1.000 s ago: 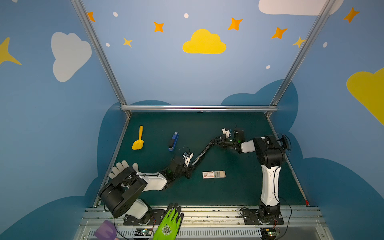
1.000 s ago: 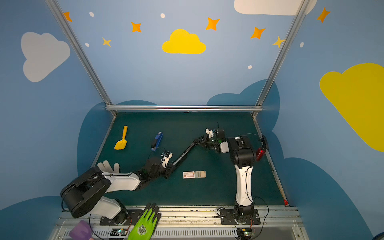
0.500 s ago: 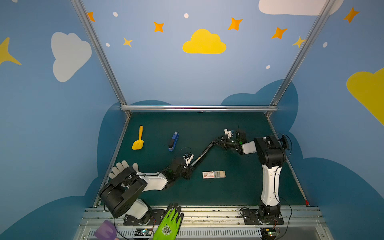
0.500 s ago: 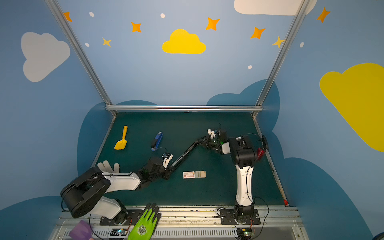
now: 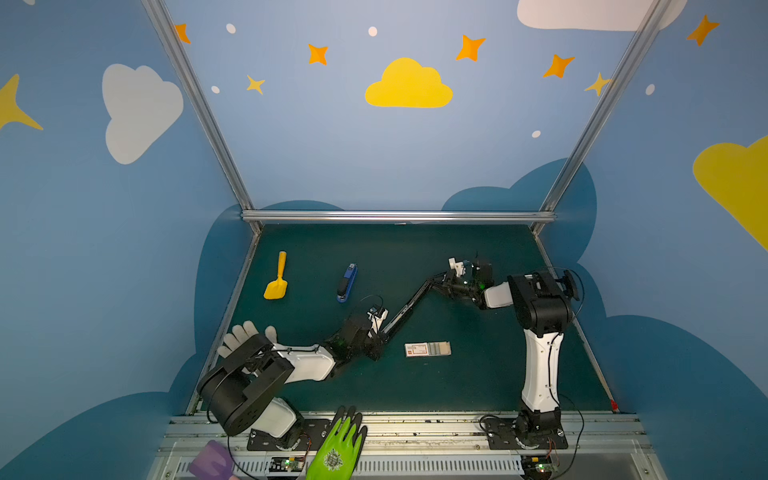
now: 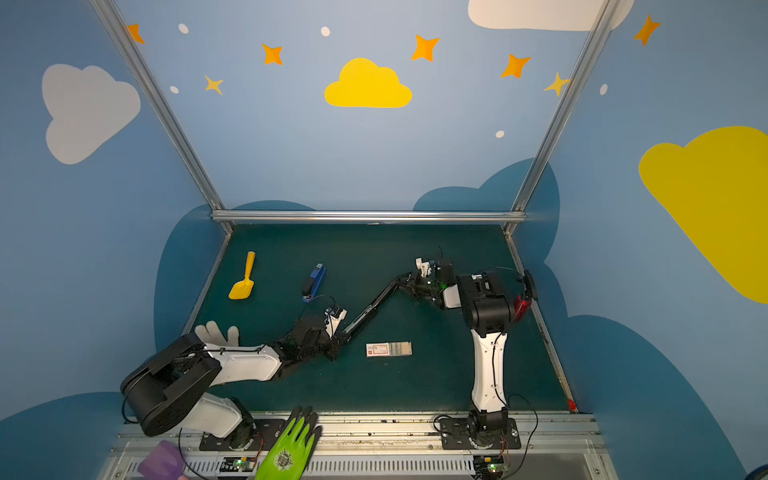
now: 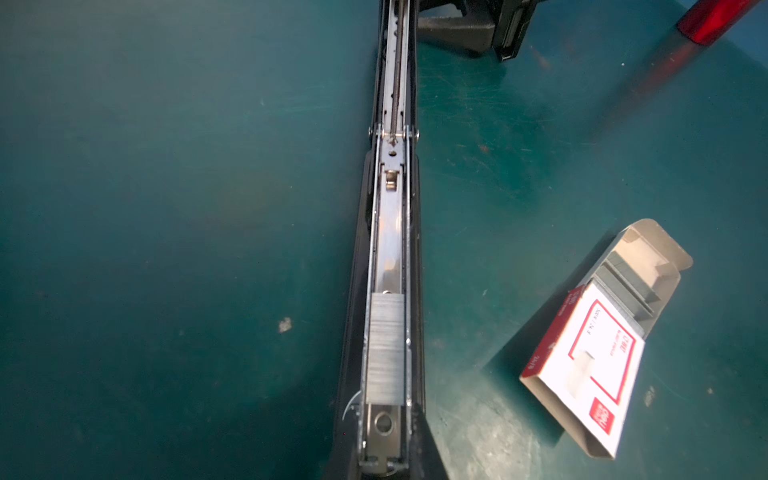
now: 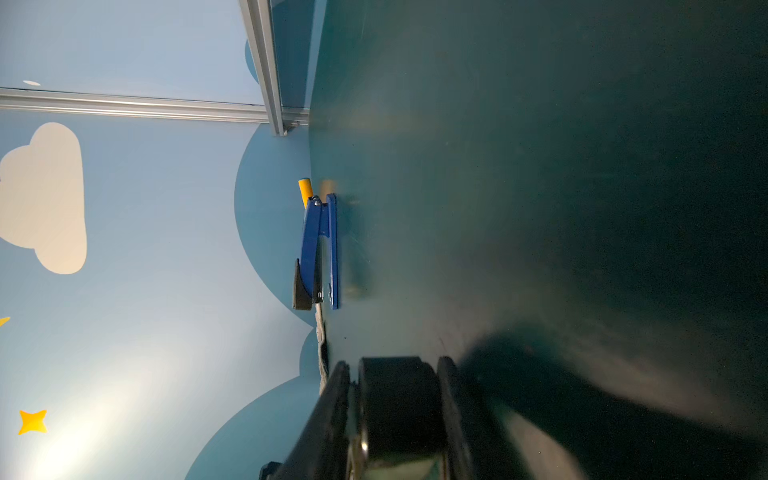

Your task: Load the staples into the stapler

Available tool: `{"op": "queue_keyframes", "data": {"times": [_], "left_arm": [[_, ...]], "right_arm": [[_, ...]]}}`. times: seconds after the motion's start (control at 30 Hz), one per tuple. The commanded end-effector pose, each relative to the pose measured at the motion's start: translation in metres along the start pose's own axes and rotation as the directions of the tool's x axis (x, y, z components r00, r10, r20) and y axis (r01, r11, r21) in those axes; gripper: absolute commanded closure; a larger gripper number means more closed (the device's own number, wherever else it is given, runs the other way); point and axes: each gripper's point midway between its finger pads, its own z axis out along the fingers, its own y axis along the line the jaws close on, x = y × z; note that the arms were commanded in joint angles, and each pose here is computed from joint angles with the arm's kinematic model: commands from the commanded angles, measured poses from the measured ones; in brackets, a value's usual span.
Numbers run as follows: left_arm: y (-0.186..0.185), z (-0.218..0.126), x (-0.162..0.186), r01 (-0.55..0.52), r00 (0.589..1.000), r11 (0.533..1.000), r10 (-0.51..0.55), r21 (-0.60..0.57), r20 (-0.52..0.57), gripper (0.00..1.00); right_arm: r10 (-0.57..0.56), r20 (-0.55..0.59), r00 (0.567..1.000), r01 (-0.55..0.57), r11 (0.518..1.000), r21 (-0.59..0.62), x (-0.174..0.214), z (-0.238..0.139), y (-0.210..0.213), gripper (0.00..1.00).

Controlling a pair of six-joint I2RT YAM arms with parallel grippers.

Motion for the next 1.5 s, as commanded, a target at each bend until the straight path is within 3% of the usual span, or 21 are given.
{"op": "queue_keyframes", "data": {"times": [0.0,0.3,0.8,1.17,1.47], "left_arm": [[-0.004,-0.003,-0.020,0.002,0.998,1.000,-0.002,0.009,0.070,0.96],[-0.007,-0.007,-0.060,-0.035,0.984,0.999,0.035,-0.006,0.172,0.96],[-0.014,-0.003,-0.080,-0.076,0.974,0.997,0.072,0.010,0.214,0.96],[-0.018,-0.007,-0.101,-0.081,0.963,0.997,0.076,0.008,0.259,0.96],[-0.021,-0.011,-0.114,-0.085,0.956,0.996,0.078,0.013,0.283,0.96]], "right_arm": [[-0.077,0.005,0.997,0.077,0.997,0.032,0.004,-0.008,0.016,0.89],[-0.292,-0.044,0.955,0.295,0.945,0.140,0.029,-0.005,0.063,0.89],[-0.583,-0.194,0.789,0.614,0.755,0.231,0.099,0.014,0.132,0.87],[-0.659,-0.246,0.710,0.703,0.675,0.222,0.136,0.023,0.155,0.81],[-0.665,-0.249,0.704,0.709,0.671,0.215,0.155,0.025,0.163,0.78]]}}
